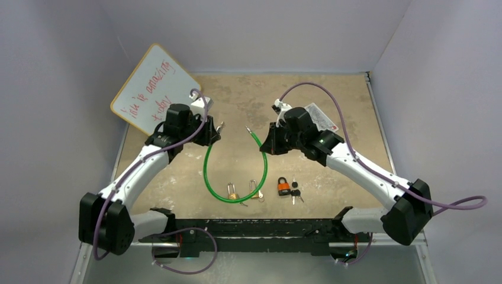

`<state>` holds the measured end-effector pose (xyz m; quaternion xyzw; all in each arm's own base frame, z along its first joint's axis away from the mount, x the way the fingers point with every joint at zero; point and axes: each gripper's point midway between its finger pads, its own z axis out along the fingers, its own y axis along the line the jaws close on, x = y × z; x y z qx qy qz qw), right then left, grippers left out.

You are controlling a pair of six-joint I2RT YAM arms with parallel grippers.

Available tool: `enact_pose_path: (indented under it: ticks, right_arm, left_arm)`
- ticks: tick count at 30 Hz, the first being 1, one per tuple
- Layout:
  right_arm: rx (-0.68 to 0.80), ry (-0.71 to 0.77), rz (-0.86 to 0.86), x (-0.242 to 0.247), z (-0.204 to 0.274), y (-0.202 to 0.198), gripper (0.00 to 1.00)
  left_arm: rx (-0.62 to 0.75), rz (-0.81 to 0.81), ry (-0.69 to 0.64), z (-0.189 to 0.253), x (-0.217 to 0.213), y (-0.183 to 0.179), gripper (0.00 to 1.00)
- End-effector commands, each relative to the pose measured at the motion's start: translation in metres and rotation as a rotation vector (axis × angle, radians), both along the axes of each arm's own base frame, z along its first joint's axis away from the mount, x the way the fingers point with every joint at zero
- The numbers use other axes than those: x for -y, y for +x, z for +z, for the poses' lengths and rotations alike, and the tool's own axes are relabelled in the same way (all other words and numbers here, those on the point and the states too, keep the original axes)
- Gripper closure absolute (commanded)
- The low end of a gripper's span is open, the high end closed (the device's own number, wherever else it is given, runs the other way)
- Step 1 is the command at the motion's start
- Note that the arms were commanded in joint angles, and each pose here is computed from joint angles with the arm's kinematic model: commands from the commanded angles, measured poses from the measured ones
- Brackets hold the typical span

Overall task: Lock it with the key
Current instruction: Pick up the lock from the center of the board, then place the lock at the center of the board.

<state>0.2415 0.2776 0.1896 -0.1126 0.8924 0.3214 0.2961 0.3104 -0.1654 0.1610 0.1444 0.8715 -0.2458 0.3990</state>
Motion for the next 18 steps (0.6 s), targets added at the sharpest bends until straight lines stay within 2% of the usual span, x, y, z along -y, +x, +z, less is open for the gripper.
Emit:
enact_pose_path:
  ticks: [1, 4, 9, 18]
  right_arm:
    - [0.007, 0.039, -0.077, -0.020, 0.002, 0.032, 1.00]
    - [0.051, -0.055, -0.159, -0.015, -0.005, 0.075, 1.00]
    - [-0.014, -0.084, -0.238, -0.007, -0.041, 0.136, 1.00]
    - [-0.061, -0.129, -0.266, -0.007, -0.099, 0.180, 1.00]
  left_arm:
    - [0.008, 0.135, 0.077, -0.004, -0.014, 0.043, 1.00]
    - [0.022, 0.118, 0.097, -0.008, -0.006, 0.074, 1.00]
    - [0.004, 0.059, 0.142, -0.029, 0.010, 0.121, 1.00]
    - [-0.069, 0.052, 0.191, -0.094, 0.022, 0.172, 1.00]
